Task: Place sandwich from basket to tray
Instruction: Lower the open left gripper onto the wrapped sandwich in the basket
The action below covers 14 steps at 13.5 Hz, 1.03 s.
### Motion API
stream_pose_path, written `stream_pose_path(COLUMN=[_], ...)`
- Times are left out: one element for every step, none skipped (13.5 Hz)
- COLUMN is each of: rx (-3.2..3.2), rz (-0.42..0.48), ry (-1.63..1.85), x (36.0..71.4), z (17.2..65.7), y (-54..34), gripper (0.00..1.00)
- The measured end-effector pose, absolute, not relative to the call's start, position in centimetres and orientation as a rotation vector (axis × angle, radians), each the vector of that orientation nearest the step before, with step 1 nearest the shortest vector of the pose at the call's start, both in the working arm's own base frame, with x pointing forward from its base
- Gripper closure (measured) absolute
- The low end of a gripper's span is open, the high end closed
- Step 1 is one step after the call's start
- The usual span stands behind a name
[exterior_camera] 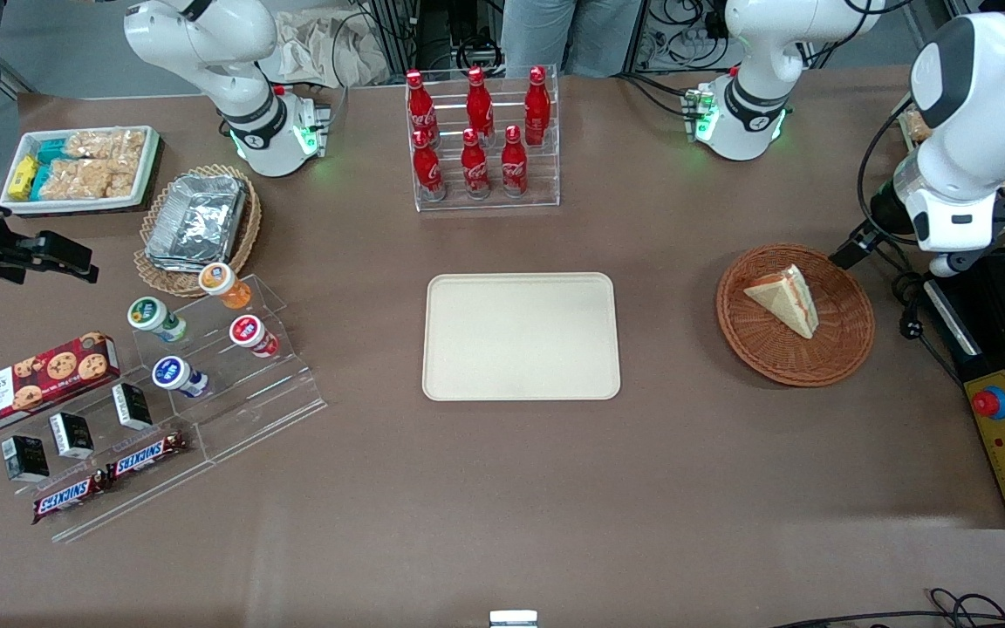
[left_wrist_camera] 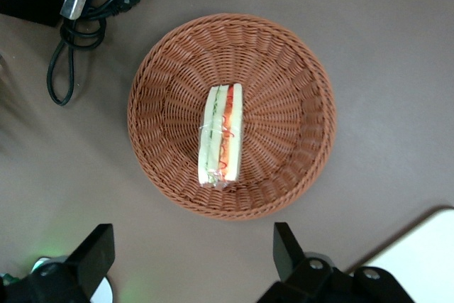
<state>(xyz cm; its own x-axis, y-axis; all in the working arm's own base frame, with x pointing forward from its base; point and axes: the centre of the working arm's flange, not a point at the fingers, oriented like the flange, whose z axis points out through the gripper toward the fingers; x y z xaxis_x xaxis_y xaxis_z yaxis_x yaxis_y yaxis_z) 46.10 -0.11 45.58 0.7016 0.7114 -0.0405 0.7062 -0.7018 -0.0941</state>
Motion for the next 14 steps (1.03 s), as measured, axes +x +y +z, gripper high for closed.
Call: stream_pose_path(rx=[-2.825,-2.820,-2.820,-2.822,-2.824,-2.825,-2.826,-2.827,-2.829,-2.828,-2.825,-2.821,-2.819,-2.818], rz=[0.109,0.101,0.092,0.081,0.077,0.077,0.078,0.078,0.073,0.068,0.066,0.069,0.072,0.070], ry=[-1.202,-1.220,-1.230,-1.235,-1.237,-1.238,-1.239,-1.239,-1.242,-1.250,-1.259,-1.266,-1.271,-1.276], x=[45.8,45.6,45.2,44.9,44.5,44.1,43.8,43.4,43.2,43.0,42.9,42.8,42.9,43.0], z=[44.4,43.2,42.0,40.9,39.8,38.6,37.5,36.4,35.3,34.1,33.0,31.9,30.9,30.1], y=[0.1,0.1,0.0,0.0,-0.1,-0.1,-0.1,-0.1,-0.2,-0.2,-0.2,-0.2,-0.3,-0.3], gripper=[0.00,0.00,0.00,0.00,0.00,0.00,0.00,0.00,0.00,0.00,0.00,0.00,0.00,0.00])
